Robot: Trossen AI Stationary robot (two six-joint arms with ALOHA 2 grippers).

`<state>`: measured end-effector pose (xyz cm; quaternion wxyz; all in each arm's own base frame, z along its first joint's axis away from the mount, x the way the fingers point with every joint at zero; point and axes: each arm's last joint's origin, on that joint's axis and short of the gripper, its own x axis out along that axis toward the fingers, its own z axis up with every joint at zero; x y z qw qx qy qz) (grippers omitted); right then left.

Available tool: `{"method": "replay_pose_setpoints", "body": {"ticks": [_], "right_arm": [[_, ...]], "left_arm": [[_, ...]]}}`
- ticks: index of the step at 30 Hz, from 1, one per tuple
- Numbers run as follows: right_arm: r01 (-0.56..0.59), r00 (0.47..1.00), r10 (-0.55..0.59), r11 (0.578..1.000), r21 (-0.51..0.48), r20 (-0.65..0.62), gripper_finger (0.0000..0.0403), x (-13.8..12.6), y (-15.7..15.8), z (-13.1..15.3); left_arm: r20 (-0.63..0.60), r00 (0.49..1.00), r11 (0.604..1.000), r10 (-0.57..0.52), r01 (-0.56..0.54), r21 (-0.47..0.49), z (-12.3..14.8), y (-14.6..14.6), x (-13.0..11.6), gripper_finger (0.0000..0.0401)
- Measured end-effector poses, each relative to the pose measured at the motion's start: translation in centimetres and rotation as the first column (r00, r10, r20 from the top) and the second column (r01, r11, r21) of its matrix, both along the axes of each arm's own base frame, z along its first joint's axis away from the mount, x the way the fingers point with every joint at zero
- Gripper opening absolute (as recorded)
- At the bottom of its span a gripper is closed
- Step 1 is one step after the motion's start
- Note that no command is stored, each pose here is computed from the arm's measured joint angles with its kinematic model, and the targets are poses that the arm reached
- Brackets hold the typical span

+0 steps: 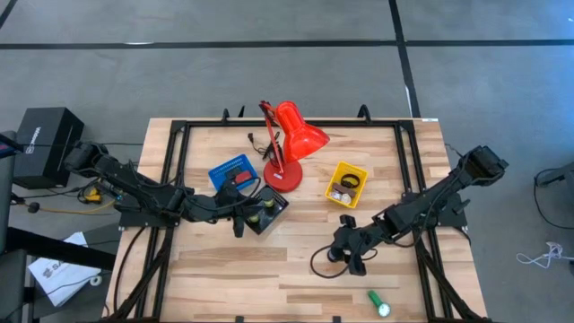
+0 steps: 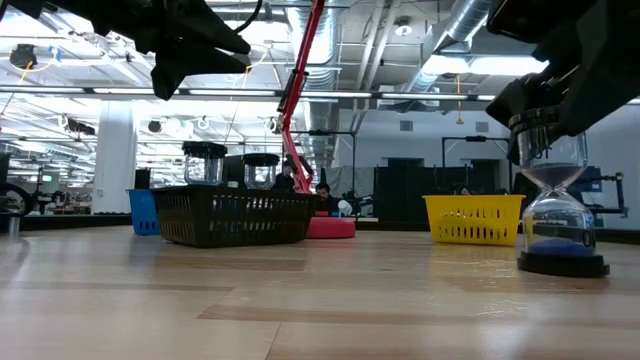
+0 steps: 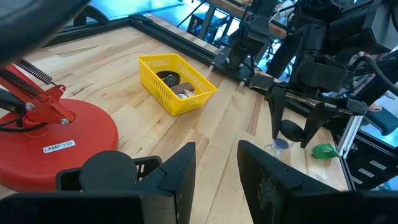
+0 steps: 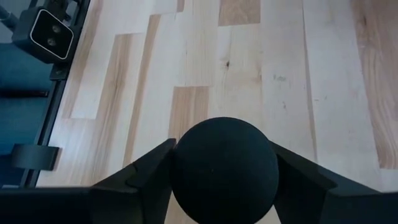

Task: Pick & Place Office items
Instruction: Put the blue hourglass into the black bin

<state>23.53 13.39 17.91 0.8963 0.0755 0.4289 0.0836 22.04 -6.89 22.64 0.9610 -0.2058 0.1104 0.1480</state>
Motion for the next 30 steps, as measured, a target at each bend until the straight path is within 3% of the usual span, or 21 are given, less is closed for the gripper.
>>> {"method": "replay_pose_setpoints", "body": {"ticks": [8, 14, 22, 30], "right_arm": [[0.038, 0.999, -0.038, 0.999, 0.015, 0.026, 0.0200, 0.7, -0.8, 0.2], [0.048, 0.998, -0.049, 0.999, 0.011, 0.029, 0.0225, 0.9, -1.2, 0.2], [0.048, 0.998, -0.048, 0.999, 0.011, 0.032, 0.0197, 0.9, -1.2, 0.2], [0.054, 0.984, -0.068, 0.995, 0.087, 0.164, 0.0207, 2.0, -1.1, 1.3]], "left_arm": [[0.000, 1.000, 1.000, 0.000, 0.000, 0.000, 0.0, 0.0, 0.0, 0.0113], [0.000, 1.000, 1.000, 0.000, 0.000, 0.000, 0.0, 0.0, 0.0, 0.0113], [0.000, 1.000, 1.000, 0.000, 0.000, 0.000, 0.0, 0.0, 0.0, 0.0113], [0.043, 0.999, 0.999, -0.020, 0.018, 0.048, 1.4, 0.3, -0.8, 0.0113]]}}
